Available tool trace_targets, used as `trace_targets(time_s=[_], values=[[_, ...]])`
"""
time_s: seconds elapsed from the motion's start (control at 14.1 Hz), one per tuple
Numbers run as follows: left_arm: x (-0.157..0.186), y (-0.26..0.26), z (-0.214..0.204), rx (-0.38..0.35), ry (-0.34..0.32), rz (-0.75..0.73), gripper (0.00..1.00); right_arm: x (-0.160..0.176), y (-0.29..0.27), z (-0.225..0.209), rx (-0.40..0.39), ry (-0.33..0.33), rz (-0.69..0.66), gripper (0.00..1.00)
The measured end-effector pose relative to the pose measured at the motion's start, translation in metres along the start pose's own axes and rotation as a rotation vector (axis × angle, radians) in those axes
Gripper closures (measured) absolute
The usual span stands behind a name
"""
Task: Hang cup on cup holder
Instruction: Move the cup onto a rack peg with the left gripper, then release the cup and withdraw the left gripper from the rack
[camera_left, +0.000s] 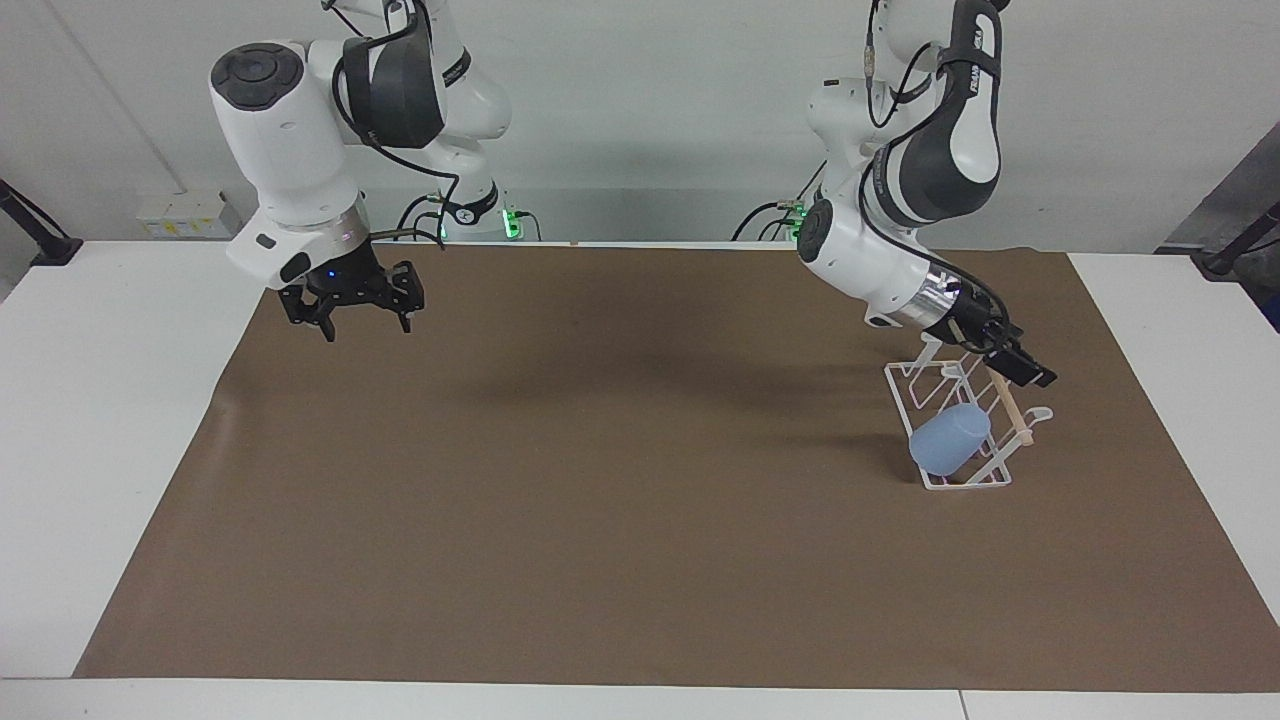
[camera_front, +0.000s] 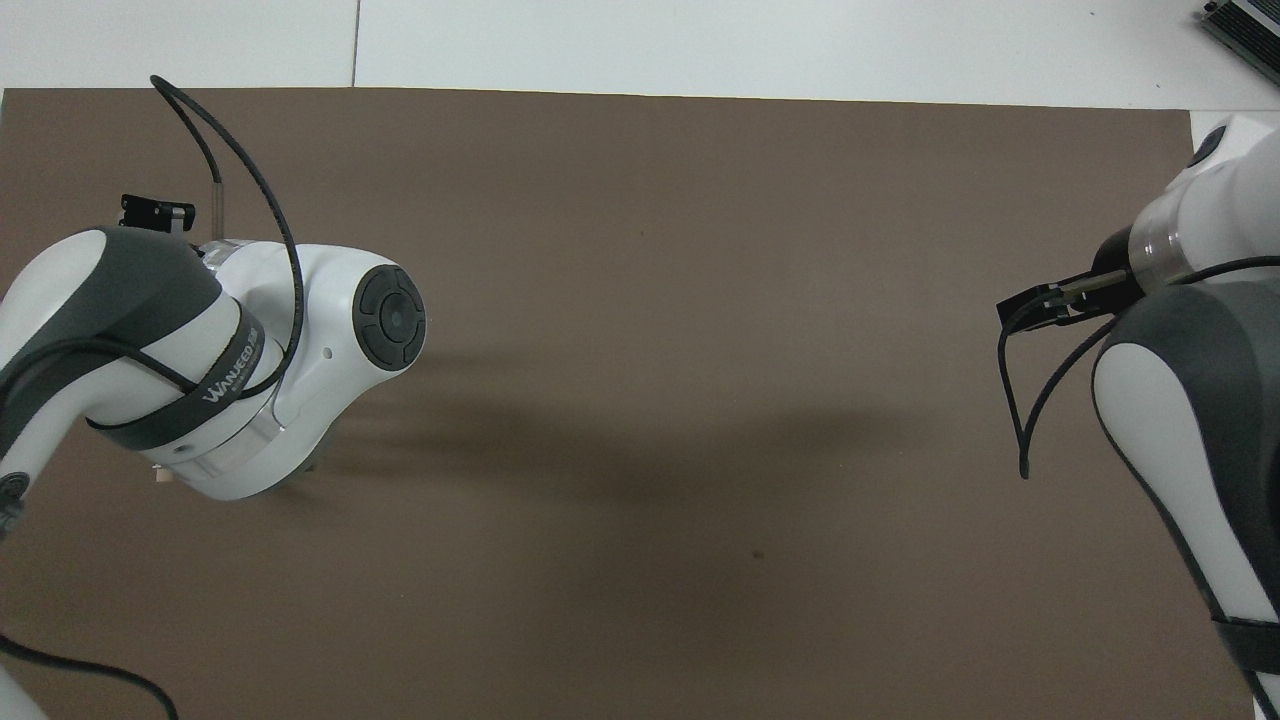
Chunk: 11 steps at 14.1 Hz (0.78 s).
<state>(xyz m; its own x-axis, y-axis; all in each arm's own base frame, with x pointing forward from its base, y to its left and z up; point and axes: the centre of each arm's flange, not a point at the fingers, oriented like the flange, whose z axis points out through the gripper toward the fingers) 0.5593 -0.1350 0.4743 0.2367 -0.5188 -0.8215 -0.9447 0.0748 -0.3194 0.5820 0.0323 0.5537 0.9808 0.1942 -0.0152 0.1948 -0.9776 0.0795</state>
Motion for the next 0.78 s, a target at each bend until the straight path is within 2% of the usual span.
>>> trace_targets(time_s=[0.14,0.36,0.5,0.64,0.71,0.78], values=[[-0.011,0.001,-0.007,-0.059,0.052,-0.048,0.0,0.0,0.0,-0.002,0.005,0.004,0.007,0.0],[-0.034,0.0,-0.011,-0.168,0.155,-0.204,0.0,-0.001,-0.008,-0.013,0.048,0.026,0.06,0.0],[-0.063,0.0,-0.007,-0.287,0.271,-0.301,0.0,-0.003,-0.017,-0.019,0.05,0.028,0.068,0.0],[-0.095,0.005,-0.01,-0.416,0.426,-0.399,0.0,-0.006,-0.02,-0.021,0.049,0.011,0.069,0.0],[-0.111,0.007,-0.014,-0.449,0.481,-0.439,0.0,-0.007,-0.019,-0.021,0.049,0.007,0.07,0.0],[-0.124,0.008,-0.018,-0.461,0.508,-0.477,0.0,-0.008,-0.019,-0.021,0.049,0.005,0.07,0.0]])
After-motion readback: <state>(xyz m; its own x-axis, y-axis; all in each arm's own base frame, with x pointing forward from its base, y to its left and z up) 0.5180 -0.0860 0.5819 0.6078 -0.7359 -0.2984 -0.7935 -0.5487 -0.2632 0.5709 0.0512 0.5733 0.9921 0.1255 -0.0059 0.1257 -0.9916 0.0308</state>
